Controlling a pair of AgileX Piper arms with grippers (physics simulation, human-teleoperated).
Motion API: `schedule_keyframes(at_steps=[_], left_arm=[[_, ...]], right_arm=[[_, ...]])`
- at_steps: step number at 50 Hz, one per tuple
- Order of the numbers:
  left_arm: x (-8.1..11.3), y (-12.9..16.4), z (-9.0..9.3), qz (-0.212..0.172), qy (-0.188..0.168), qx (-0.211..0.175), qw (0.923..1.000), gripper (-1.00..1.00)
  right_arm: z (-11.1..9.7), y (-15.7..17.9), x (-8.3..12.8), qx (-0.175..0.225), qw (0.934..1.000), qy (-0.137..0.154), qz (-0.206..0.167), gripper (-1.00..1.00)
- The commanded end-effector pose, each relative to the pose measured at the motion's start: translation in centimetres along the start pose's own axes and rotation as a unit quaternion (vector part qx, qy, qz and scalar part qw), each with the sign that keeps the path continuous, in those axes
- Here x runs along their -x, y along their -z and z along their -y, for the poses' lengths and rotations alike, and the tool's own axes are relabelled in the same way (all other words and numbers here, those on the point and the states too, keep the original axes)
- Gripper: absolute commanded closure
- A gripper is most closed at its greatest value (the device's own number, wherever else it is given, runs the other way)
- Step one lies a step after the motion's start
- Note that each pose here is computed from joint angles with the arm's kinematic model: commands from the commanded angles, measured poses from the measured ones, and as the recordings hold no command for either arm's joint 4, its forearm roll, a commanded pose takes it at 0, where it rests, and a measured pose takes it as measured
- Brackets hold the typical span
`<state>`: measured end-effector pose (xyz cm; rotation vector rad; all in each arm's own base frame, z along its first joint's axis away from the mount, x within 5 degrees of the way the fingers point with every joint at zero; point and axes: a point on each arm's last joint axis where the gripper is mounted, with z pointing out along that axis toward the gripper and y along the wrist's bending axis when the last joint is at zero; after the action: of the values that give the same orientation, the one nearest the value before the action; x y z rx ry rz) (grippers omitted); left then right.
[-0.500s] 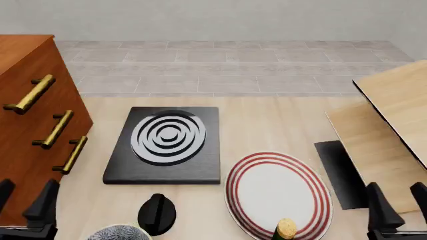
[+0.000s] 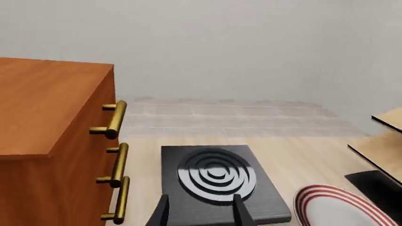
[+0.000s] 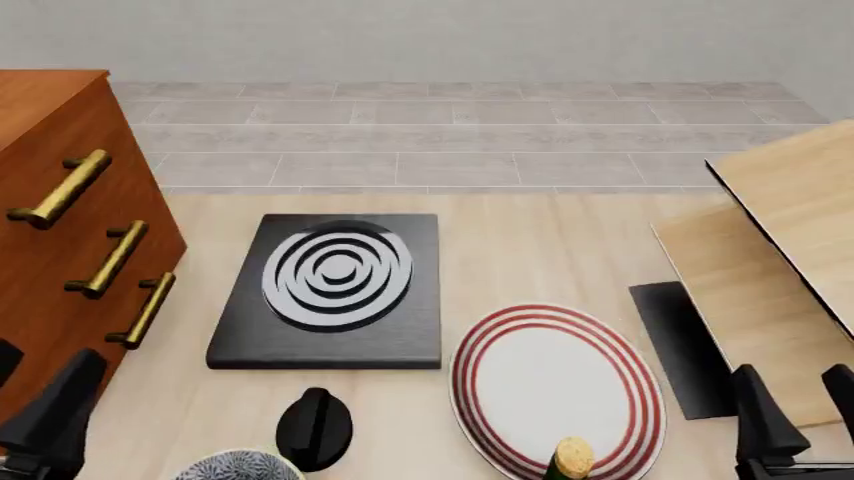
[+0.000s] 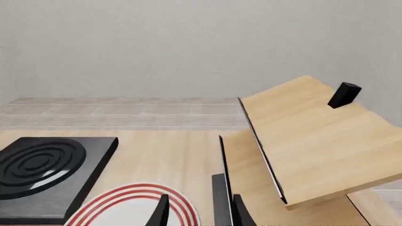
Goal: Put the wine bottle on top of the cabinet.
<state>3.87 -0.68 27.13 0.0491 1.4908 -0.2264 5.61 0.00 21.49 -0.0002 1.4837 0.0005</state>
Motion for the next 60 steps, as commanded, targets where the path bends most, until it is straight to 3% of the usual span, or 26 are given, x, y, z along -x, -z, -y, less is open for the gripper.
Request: schedule_keyframes(at_steps=[1, 5, 6, 9, 13, 31, 42, 44, 52, 55, 58, 60], left_arm=[[3.2, 1.5, 0.7, -0.009, 0.02, -0.073, 0.9971, -1.0], [3.5, 1.5, 0.8, -0.024, 0.035, -0.1, 0.9941, -1.0], [3.8, 1.3, 1.0, -0.033, 0.019, -0.118, 0.9923, -1.0], [4.4, 1.2, 1.1, -0.04, 0.029, -0.136, 0.9895, -1.0], [4.7, 0.4, 1.6, -0.056, 0.015, -0.17, 0.9837, -1.0], [6.9, -1.6, 3.7, -0.069, -0.005, -0.266, 0.9615, -1.0], [5.9, -3.6, 6.7, -0.082, -0.022, -0.343, 0.9353, -1.0], [5.4, -4.2, 7.8, -0.095, -0.035, -0.365, 0.9256, -1.0], [5.8, -4.8, 8.8, -0.096, -0.036, -0.376, 0.9209, -1.0], [5.8, -5.0, 9.4, -0.1, -0.03, -0.387, 0.9161, -1.0], [5.1, -5.4, 11.0, -0.106, -0.048, -0.416, 0.9018, -1.0], [5.1, -5.5, 11.3, -0.109, -0.049, -0.418, 0.9006, -1.0]], right_arm=[[0.0, 0.0, 0.1, 0.001, 1.0, 0.006, 0.007, -1.0], [0.0, 0.0, 0.0, 0.0, 1.0, -0.002, -0.003, -1.0], [0.0, 0.0, -0.1, 0.0, 1.0, -0.003, -0.004, -1.0], [0.0, 0.0, 0.1, 0.001, 1.0, 0.006, 0.007, -1.0], [0.0, 0.0, -0.1, 0.0, 1.0, -0.003, -0.004, -1.0], [0.0, 0.0, 0.1, 0.0, 1.0, 0.002, 0.002, -1.0], [0.0, 0.0, 0.1, 0.0, 1.0, 0.001, 0.002, -1.0], [0.0, 0.0, 0.0, 0.0, 1.0, -0.004, -0.005, -1.0], [0.0, 0.0, 0.0, 0.0, 1.0, -0.002, -0.003, -1.0], [0.0, 0.0, 0.0, 0.0, 1.0, 0.001, 0.001, -1.0], [0.0, 0.0, 0.1, 0.001, 1.0, 0.003, 0.003, -1.0], [0.0, 0.0, 0.0, 0.0, 1.0, 0.0, -0.001, -1.0]])
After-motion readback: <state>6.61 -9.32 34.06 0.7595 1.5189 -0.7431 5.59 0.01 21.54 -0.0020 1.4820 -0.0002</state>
